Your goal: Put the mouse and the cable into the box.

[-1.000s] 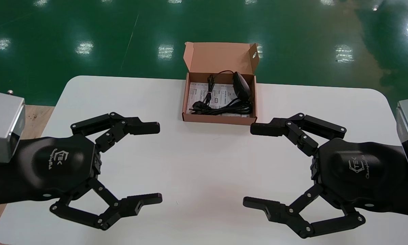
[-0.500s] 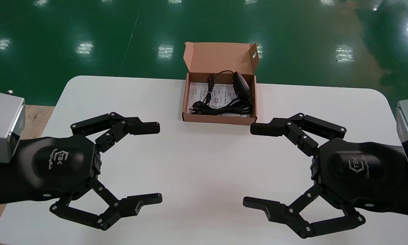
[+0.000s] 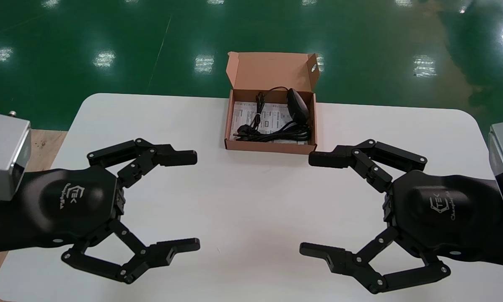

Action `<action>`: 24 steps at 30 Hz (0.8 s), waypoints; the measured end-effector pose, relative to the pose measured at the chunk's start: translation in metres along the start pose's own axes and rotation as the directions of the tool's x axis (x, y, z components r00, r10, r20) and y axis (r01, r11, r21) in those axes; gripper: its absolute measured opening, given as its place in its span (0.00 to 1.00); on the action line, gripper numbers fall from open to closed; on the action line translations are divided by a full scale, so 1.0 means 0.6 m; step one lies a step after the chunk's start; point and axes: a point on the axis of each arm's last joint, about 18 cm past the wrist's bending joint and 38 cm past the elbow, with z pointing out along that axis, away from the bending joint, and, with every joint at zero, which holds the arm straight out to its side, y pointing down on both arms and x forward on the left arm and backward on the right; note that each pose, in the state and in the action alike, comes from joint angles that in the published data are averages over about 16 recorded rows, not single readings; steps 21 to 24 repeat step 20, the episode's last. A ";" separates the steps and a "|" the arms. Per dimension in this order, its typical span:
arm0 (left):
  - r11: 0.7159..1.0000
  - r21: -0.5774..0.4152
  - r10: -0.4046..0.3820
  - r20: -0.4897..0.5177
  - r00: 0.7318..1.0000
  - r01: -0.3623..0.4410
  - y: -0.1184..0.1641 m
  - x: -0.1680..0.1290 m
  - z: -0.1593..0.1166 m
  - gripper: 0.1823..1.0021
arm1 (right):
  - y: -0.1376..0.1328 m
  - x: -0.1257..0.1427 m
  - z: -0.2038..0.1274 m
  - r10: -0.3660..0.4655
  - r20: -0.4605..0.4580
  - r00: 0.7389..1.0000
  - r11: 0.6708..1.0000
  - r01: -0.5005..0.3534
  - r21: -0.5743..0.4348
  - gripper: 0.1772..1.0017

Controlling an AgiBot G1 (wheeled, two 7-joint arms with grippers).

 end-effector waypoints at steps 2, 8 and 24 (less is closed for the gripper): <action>1.000 0.000 0.000 0.000 1.000 0.000 0.000 0.000 0.000 1.00 | 0.000 0.000 0.000 0.000 0.000 1.000 1.000 0.000 0.000 1.00; 1.000 0.000 0.000 0.000 1.000 0.000 0.000 0.000 0.000 1.00 | 0.000 0.000 0.000 0.000 0.000 1.000 1.000 0.000 0.000 1.00; 1.000 0.000 0.000 0.000 1.000 0.000 0.000 0.000 0.000 1.00 | 0.000 0.000 0.000 0.000 0.000 1.000 1.000 0.000 0.000 1.00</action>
